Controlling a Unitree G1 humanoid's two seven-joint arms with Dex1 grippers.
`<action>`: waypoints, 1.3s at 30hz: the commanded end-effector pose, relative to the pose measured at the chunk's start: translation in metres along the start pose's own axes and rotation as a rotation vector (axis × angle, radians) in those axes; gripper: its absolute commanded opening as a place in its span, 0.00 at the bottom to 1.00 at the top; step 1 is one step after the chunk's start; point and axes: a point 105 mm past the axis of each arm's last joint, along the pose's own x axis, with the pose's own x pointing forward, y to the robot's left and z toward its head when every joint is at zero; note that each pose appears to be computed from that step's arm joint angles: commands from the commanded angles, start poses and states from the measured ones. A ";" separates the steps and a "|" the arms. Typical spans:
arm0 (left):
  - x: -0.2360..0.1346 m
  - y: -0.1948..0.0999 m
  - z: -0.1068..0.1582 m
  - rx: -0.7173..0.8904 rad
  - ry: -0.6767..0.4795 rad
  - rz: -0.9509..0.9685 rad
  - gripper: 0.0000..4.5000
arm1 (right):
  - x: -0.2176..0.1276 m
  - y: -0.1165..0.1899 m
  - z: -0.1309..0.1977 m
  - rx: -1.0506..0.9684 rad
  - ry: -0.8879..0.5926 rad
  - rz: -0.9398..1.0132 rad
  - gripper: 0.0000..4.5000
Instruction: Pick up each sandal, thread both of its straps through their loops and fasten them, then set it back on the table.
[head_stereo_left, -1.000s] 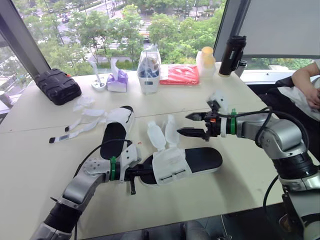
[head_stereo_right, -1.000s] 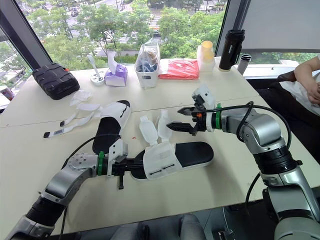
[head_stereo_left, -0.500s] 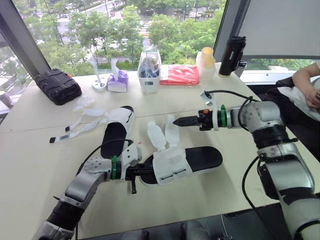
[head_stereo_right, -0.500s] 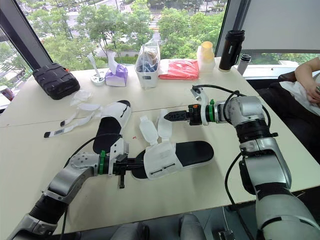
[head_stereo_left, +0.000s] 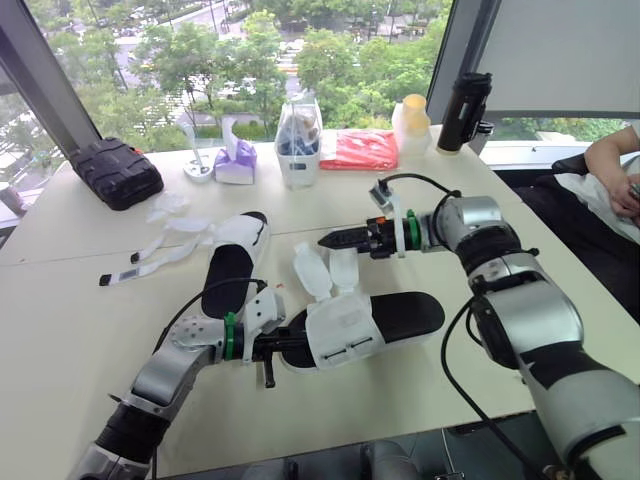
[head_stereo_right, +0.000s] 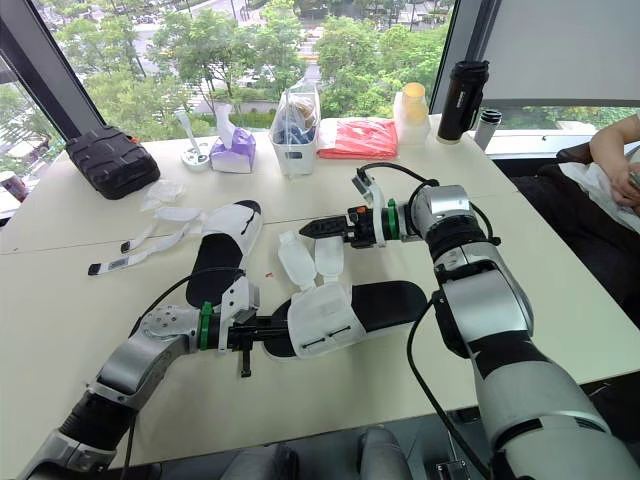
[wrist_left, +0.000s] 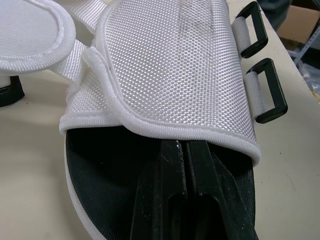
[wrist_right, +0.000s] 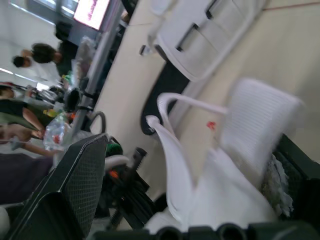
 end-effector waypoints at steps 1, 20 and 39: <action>0.003 -0.004 -0.010 -0.032 0.027 0.009 0.01 | 0.003 0.016 0.022 -0.029 -0.085 0.054 1.00; -0.002 -0.002 -0.010 -0.029 0.022 0.033 0.00 | 0.009 0.051 0.053 -0.078 -0.184 0.177 0.46; 0.001 -0.003 -0.011 -0.036 0.028 0.009 0.00 | -0.035 0.104 -0.053 -0.731 0.090 0.251 0.00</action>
